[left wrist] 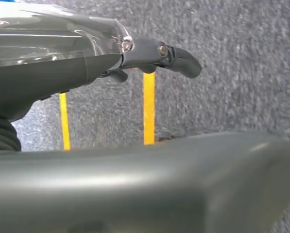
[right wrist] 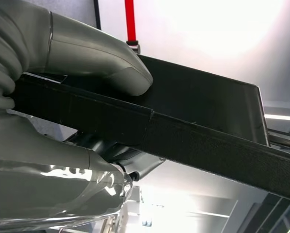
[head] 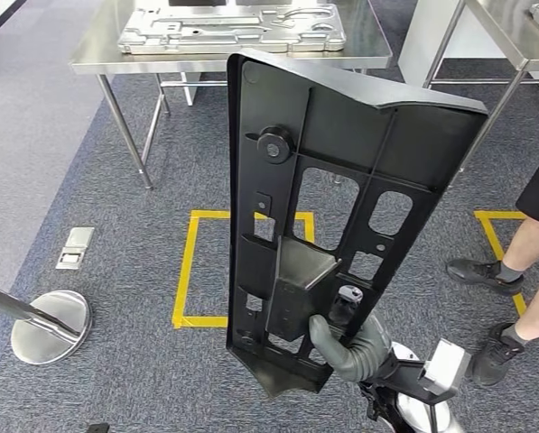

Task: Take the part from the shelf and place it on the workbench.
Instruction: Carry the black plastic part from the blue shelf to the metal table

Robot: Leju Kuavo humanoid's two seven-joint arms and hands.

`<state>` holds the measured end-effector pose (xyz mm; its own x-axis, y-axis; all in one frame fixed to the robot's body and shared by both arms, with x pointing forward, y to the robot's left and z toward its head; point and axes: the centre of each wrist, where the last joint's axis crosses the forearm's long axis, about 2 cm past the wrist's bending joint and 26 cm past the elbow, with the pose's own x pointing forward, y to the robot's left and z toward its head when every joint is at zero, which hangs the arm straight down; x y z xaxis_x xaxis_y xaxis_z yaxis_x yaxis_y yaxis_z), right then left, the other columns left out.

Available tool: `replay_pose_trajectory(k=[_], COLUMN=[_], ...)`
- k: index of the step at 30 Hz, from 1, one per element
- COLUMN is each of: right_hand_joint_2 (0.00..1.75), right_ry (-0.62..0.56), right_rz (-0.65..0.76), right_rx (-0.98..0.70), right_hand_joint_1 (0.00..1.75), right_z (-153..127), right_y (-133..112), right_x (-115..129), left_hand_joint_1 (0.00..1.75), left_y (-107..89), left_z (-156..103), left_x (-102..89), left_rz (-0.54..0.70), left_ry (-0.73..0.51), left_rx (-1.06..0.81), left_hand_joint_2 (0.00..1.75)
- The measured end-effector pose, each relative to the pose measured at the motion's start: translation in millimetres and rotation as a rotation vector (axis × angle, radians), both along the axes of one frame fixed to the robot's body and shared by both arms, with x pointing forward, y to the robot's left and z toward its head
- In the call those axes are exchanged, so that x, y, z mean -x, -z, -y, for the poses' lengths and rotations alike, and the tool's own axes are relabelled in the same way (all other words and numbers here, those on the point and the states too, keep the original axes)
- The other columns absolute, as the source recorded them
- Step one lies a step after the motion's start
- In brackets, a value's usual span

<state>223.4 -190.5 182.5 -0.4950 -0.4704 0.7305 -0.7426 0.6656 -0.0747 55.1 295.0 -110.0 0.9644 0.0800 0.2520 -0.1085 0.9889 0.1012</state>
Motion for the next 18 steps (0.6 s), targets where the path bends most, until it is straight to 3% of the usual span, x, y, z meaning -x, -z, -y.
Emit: replay_pose_trajectory(k=[18], right_hand_joint_2=[1.75], right_ry=[0.002], right_rz=[0.003], right_rx=[-0.010], right_hand_joint_1=[1.75], right_z=[0.6], right_y=[-1.2], right_x=[2.8], left_hand_joint_1=[0.00], left_y=[0.1], left_z=[0.2], left_x=[0.5], left_rz=[-0.010], left_ry=[-0.051], left_rx=[0.043], left_hand_joint_2=[1.75])
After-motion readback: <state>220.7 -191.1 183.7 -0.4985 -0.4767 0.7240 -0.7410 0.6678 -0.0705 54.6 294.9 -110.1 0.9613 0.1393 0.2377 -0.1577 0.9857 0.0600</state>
